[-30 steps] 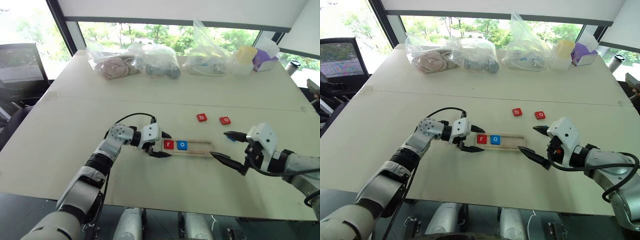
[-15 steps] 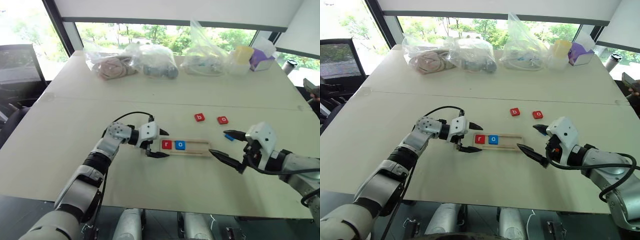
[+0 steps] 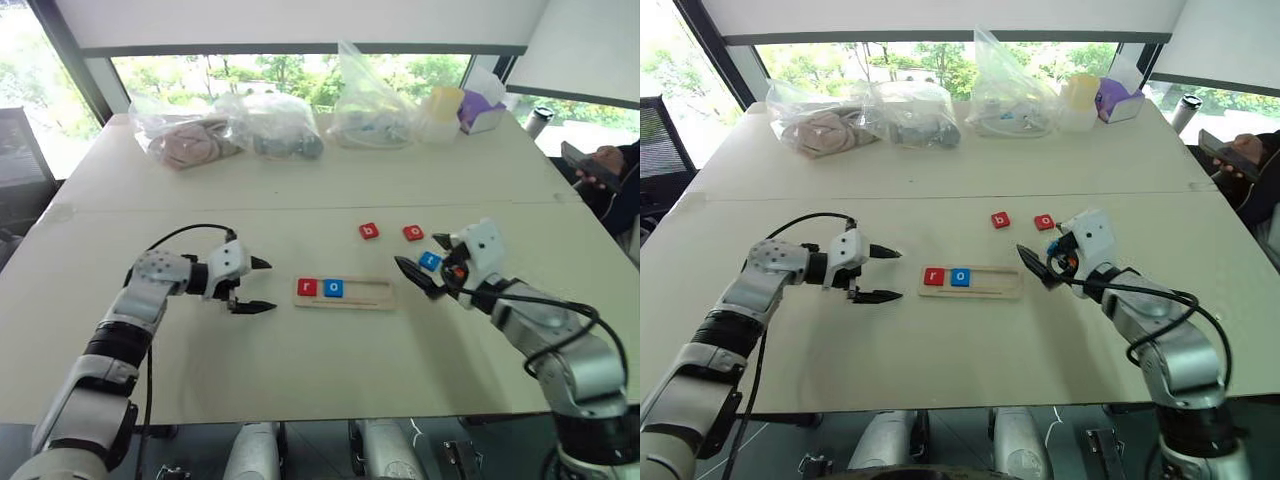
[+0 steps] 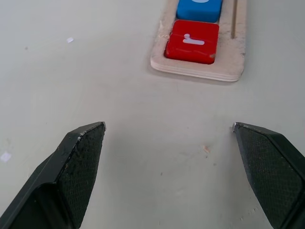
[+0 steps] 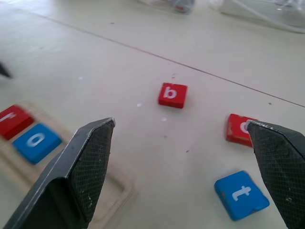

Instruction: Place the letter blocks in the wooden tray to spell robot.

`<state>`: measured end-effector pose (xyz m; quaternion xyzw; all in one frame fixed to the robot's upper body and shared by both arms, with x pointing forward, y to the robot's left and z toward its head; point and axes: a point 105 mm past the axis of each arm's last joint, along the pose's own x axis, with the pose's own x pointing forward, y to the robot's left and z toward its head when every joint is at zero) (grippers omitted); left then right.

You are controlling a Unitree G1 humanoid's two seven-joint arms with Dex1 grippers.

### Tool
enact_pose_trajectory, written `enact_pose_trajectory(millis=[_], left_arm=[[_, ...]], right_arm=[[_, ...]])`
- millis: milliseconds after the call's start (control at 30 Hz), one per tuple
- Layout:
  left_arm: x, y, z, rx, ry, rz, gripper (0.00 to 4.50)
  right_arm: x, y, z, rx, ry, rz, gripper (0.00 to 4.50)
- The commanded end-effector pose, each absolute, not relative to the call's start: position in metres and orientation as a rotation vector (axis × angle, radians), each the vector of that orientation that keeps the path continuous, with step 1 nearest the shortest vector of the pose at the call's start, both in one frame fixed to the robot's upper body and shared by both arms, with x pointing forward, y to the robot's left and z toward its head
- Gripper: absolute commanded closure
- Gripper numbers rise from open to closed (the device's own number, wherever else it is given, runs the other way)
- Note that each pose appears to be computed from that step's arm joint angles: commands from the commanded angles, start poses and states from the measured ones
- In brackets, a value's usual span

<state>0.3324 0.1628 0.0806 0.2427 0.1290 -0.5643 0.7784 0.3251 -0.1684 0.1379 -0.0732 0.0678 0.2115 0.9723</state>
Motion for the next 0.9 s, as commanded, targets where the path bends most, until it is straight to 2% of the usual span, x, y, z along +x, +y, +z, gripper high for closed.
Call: enact_pose_trajectory(millis=[33, 267, 600, 900], left_arm=[[0.331, 0.171, 0.090, 0.473, 0.259, -1.138, 0.05], [0.317, 0.168, 0.126, 0.363, 0.140, -1.070, 0.05], [0.297, 0.158, 0.161, 0.274, 0.057, -1.018, 0.05], [0.295, 0.153, 0.164, 0.265, 0.042, -0.984, 0.05]], right_arm=[[0.346, -0.158, 0.144, -0.147, 0.083, 0.377, 0.00], [0.371, -0.146, 0.133, -0.118, 0.101, 0.382, 0.00], [0.400, -0.131, 0.113, -0.116, 0.151, 0.401, 0.00], [0.414, -0.137, 0.094, -0.077, 0.241, 0.334, 0.00]])
